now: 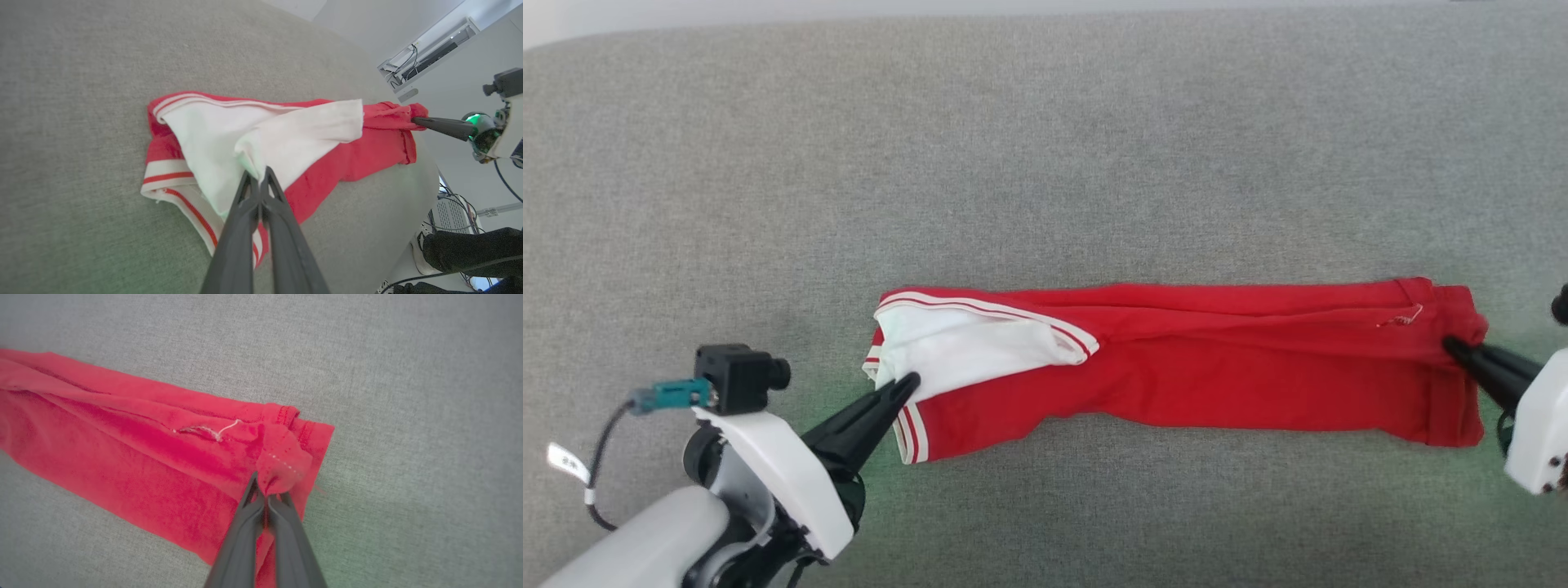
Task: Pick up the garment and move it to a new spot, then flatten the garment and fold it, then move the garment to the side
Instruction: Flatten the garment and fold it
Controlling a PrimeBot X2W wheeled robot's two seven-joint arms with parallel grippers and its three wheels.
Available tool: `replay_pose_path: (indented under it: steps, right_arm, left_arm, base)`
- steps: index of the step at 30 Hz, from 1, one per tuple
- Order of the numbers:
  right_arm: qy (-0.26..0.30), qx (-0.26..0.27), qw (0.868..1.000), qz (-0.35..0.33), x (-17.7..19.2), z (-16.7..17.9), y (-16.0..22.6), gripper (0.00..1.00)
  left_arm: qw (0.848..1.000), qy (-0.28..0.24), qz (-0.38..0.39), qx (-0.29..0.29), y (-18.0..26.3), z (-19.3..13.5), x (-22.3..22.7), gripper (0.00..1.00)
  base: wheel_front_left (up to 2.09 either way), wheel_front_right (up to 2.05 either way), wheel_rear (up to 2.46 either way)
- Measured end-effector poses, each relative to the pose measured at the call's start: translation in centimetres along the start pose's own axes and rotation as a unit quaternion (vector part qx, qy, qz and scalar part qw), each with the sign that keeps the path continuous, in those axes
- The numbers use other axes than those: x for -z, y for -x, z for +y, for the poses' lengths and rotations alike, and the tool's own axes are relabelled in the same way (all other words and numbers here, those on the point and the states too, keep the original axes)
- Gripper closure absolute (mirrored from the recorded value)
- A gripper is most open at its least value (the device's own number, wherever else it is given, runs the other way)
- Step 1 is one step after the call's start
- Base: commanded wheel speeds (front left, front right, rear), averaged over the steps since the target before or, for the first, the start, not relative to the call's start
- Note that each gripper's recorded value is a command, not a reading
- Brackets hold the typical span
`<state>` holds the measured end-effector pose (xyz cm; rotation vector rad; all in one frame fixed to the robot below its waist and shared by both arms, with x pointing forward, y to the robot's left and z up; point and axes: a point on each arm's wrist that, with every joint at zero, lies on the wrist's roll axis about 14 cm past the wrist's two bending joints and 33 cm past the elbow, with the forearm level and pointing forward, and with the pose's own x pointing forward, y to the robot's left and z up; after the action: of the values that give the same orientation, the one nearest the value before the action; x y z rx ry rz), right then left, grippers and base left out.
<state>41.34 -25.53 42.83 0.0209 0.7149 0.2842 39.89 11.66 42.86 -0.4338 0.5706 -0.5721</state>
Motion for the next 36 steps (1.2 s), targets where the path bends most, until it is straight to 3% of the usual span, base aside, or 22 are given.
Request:
replay_pose_path:
  steps: [12,13,14,15,16,17,25,36]
  right_arm:
    - [-0.019,0.026,0.999,0.007,2.4,-0.1,-2.2,1.0]
    - [-0.02,0.025,0.999,0.004,2.4,0.0,-2.3,0.8]
    - [-0.021,0.026,0.999,-0.001,2.2,-0.1,-2.3,0.58]
    - [-0.02,0.027,0.999,-0.003,2.0,-0.2,-2.2,0.26]
    - [-0.017,0.03,0.999,-0.007,1.8,-0.3,-2.1,0.0]
    - [-0.015,0.032,0.999,-0.012,1.5,-0.4,-1.9,0.0]
    - [-0.038,0.047,0.998,-0.014,1.1,-1.9,0.0,0.0]
    - [-0.08,0.026,0.995,0.045,3.2,-0.6,-1.8,0.0]
  left_arm:
    - [0.999,0.011,0.02,-0.045,-2.2,3.1,3.9,1.0]
    - [0.999,0.011,0.016,-0.046,-2.4,3.2,3.8,0.76]
    - [0.999,0.011,0.012,-0.046,-2.5,3.2,3.7,0.69]
    - [0.999,0.011,0.006,-0.045,-2.5,3.2,3.6,0.4]
    - [0.999,0.012,0.0,-0.046,-2.5,3.2,3.4,0.17]
    - [0.999,0.011,-0.005,-0.047,-2.5,3.2,3.2,0.0]
    - [0.995,0.03,-0.071,-0.067,-0.5,2.7,1.8,0.0]
    - [0.973,0.043,-0.16,-0.158,3.9,4.8,1.0,0.0]
  base:
    - [0.0,0.0,0.0]
    - [0.0,0.0,0.0]
    - [0.0,0.0,0.0]
    - [0.0,0.0,0.0]
    - [0.0,0.0,0.0]
    - [0.0,0.0,0.0]
    - [0.0,0.0,0.0]
    - [0.0,0.0,0.0]
